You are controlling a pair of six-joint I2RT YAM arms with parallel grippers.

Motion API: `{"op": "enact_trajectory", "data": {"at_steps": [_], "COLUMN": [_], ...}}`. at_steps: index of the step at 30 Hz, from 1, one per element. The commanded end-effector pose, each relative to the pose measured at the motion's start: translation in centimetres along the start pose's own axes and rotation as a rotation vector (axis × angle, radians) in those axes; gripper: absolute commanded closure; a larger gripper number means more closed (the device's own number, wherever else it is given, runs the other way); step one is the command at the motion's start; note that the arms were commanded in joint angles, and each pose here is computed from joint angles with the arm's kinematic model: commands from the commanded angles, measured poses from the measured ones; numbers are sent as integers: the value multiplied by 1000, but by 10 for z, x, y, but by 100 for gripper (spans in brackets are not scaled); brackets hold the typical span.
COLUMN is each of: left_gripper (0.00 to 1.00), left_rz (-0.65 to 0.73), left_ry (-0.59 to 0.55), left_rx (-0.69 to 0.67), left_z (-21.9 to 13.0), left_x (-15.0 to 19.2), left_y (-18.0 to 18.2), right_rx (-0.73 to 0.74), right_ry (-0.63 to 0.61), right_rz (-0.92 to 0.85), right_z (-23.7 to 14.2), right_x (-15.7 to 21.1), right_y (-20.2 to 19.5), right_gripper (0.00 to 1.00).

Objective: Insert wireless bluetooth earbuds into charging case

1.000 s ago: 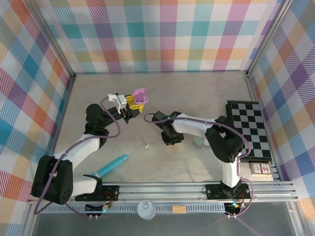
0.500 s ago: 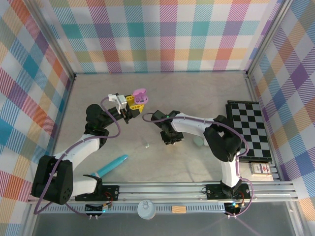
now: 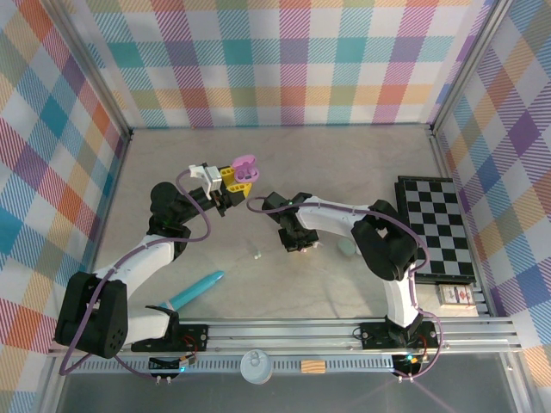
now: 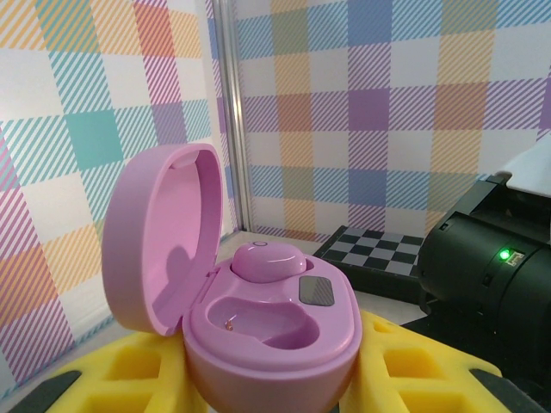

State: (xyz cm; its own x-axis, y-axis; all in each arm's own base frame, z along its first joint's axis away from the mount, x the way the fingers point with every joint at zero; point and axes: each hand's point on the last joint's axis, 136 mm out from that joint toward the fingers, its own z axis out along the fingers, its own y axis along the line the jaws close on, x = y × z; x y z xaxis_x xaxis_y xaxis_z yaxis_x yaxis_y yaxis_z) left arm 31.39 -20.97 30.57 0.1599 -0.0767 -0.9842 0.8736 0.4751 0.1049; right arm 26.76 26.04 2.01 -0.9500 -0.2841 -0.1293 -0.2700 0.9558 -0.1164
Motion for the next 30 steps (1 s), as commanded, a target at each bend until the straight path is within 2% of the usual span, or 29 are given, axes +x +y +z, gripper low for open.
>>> {"op": "enact_trajectory", "data": {"at_steps": [1, 6, 14, 23, 28, 30], "left_gripper": [72, 72, 72, 72, 72, 72], "left_rz": [44, 46, 46, 65, 48, 43], "left_ry": [-31, -33, -20, -19, -59, -64], "left_rx": [25, 18, 37, 60, 73, 74], "left_z": [-5, -7, 0, 29, 36, 38], "left_x": [-13, -15, -12, -5, -6, -6], "left_y": [-7, -8, -13, -28, -33, -34], "right_rx": [-6, -23, -81, -300, -390, -473], "right_ry": [7, -27, -174, -392, -464, -486], "right_rz": [-1, 22, 119, 193, 192, 190], "right_z": [-3, -21, -79, -179, -215, -231], "right_x": [-2, -3, -9, -26, -29, -30], "right_y": [-1, -7, -36, -45, -45, -38], "right_gripper": [83, 83, 83, 84, 84, 84]}}
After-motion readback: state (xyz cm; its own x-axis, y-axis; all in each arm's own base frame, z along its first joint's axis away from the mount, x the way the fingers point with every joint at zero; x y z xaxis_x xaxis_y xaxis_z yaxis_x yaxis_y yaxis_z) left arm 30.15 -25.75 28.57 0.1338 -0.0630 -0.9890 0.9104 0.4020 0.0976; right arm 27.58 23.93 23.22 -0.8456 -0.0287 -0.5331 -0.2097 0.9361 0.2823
